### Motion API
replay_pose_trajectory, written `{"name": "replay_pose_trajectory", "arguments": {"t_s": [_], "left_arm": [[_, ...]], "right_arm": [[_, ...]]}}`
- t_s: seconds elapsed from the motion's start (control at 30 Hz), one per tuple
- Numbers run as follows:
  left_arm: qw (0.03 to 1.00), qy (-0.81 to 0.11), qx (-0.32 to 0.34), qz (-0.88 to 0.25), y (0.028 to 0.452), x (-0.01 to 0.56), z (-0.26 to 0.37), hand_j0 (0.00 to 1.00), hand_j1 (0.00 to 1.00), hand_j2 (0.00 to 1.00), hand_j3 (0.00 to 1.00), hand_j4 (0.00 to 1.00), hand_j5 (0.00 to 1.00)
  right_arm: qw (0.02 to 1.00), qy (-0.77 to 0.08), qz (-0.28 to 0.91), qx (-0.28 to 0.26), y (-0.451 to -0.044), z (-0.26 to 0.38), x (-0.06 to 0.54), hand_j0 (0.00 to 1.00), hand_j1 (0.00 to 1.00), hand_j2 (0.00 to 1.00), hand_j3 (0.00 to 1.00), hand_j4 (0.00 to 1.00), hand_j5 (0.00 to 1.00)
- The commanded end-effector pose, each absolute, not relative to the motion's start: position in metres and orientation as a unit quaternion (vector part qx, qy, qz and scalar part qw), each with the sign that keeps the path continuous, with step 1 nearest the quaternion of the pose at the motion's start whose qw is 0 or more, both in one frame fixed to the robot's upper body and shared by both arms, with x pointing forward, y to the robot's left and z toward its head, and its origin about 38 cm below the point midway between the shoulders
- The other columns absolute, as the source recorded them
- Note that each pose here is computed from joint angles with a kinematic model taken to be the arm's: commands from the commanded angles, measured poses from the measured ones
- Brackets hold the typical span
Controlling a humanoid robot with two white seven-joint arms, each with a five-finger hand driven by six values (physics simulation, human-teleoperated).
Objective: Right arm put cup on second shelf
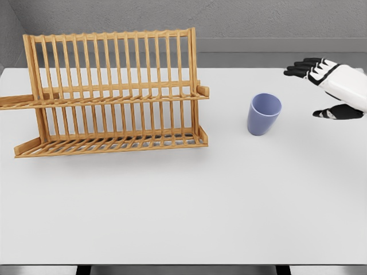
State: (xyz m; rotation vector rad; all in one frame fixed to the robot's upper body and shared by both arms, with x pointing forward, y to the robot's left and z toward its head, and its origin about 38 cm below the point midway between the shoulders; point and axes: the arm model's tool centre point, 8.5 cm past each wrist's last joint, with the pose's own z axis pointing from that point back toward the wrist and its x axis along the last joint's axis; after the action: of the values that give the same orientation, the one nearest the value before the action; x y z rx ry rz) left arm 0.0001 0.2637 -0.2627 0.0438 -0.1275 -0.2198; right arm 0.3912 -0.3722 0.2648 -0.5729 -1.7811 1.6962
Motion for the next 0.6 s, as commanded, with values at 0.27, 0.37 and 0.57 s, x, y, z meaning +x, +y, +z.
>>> {"name": "replay_pose_trajectory", "arguments": {"t_s": [0.27,0.37,0.57], "left_arm": [[0.992,-0.064,0.022,-0.110,0.264,0.000,-0.263,1.00,1.00,1.00,1.00,1.00,1.00],[0.992,-0.064,0.022,-0.110,0.264,0.000,-0.263,1.00,1.00,1.00,1.00,1.00,1.00],[0.992,-0.064,0.022,-0.110,0.264,0.000,-0.263,1.00,1.00,1.00,1.00,1.00,1.00]], "right_arm": [[0.323,-0.571,0.727,-0.201,-0.373,0.274,0.407,1.00,1.00,1.00,1.00,1.00,1.00],[0.307,-0.532,0.772,-0.165,-0.343,0.272,0.425,1.00,1.00,1.00,1.00,1.00,1.00],[0.300,-0.526,0.783,-0.141,-0.310,0.264,0.459,1.00,1.00,1.00,1.00,1.00,1.00]]}}
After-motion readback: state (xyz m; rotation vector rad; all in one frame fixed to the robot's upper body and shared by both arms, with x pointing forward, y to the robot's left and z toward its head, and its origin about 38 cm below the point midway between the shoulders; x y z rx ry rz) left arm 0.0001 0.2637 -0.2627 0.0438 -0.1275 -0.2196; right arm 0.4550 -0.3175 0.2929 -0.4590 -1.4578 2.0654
